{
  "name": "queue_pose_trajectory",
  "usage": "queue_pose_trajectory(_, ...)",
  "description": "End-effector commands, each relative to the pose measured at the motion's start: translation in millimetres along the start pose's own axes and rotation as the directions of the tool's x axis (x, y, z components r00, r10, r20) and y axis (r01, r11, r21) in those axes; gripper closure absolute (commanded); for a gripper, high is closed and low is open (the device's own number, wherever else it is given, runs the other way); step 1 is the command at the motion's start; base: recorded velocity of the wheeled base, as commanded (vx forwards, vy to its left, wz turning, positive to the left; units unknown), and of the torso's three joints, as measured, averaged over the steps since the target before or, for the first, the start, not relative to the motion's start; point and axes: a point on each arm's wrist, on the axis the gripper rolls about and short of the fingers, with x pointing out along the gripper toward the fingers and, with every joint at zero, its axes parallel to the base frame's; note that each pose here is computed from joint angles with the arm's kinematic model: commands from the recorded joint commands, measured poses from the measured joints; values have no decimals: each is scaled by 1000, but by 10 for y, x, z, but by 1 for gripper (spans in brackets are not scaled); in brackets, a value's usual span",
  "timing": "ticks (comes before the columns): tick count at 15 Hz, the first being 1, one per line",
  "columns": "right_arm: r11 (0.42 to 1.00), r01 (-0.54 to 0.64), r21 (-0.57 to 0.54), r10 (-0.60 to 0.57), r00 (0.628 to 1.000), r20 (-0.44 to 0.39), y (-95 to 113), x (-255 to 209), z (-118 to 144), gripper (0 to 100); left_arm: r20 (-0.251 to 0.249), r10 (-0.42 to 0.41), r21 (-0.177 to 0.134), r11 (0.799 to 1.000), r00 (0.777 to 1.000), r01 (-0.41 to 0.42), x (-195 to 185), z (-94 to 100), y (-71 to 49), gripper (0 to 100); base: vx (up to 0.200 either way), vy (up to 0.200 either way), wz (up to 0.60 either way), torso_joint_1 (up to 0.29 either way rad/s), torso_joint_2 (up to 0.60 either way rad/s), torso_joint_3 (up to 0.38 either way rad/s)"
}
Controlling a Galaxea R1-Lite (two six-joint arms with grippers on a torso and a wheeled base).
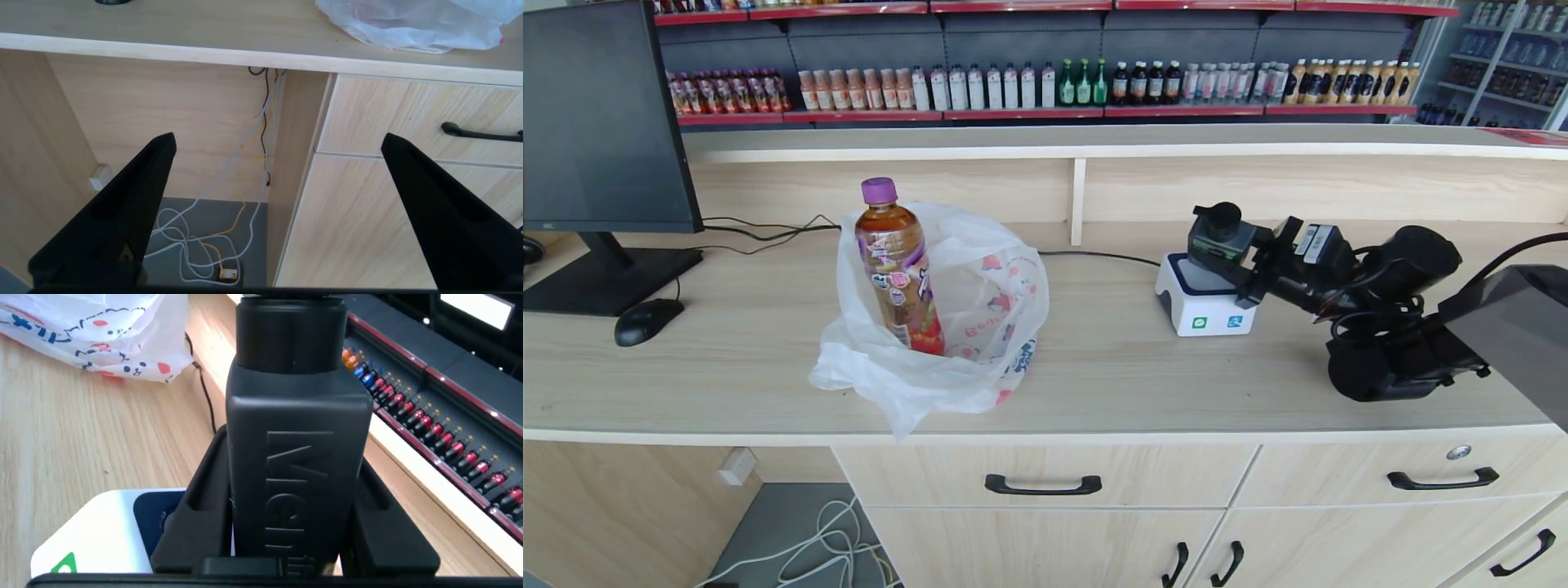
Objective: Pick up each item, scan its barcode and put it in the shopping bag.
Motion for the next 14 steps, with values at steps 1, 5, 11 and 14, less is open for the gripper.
queue_pose_trajectory(1, 1000, 9, 6, -9, 1000, 9, -78, -16, 180, 100, 0, 0, 0, 1000, 1000, 0, 1, 1, 0, 0, 0, 0, 0, 0, 0, 0)
queue_pose_trajectory(5, 992, 82, 92, -78, 996, -47, -25, -94, 455, 100, 0, 2, -3, 1000, 1000, -2, 1, 1, 0, 0, 0, 0, 0, 0, 0, 0)
queue_pose_trajectory(11, 931, 269, 248, -232, 958, -167, 179, -241, 1040, 100, 0, 0, -2, 1000, 1000, 0, 1, 1, 0, 0, 0, 0, 0, 0, 0, 0)
queue_pose_trajectory(14, 827, 452, 335, -400, 891, -215, 274, -46, 1252, 100, 0, 0, 0, 1000, 1000, 0, 1, 1, 0, 0, 0, 0, 0, 0, 0, 0)
